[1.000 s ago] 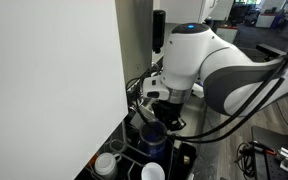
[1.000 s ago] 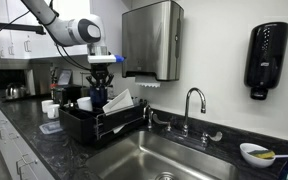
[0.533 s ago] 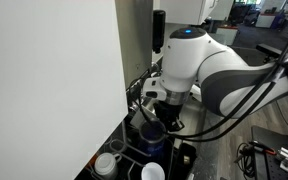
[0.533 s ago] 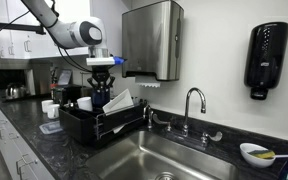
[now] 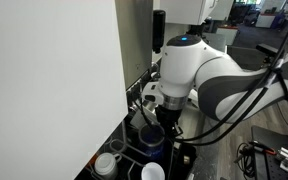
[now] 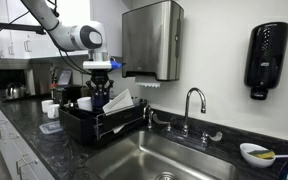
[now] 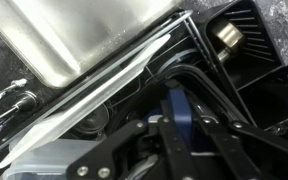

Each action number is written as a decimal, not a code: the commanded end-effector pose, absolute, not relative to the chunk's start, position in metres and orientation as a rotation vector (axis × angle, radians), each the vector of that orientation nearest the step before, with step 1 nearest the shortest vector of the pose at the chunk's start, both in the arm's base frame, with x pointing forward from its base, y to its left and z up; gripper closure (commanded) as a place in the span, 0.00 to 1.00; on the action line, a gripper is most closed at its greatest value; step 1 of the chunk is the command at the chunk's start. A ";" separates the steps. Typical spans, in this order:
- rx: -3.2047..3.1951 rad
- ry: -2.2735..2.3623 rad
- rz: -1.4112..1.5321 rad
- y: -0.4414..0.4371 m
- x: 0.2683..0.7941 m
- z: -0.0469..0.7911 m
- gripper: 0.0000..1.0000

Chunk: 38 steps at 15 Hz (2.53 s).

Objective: Pick the cups from the sink and put them in the rack

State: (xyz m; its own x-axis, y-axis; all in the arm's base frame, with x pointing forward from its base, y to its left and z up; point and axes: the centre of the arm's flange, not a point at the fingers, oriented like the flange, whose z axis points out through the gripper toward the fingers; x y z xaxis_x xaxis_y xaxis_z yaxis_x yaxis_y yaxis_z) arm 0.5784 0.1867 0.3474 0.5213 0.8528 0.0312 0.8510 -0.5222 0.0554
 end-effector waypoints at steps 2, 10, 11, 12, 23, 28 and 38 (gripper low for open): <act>2.776 1.493 0.089 0.196 0.577 0.341 0.96; 2.772 1.464 0.077 0.199 0.574 0.334 0.96; 2.770 1.468 0.077 0.199 0.574 0.333 0.96; 2.768 1.469 0.076 0.199 0.574 0.333 0.96; 2.696 1.533 0.023 0.202 0.575 0.314 0.96; 2.687 1.559 -0.001 0.202 0.575 0.312 0.45; 2.583 1.848 -0.104 0.215 0.566 0.346 0.00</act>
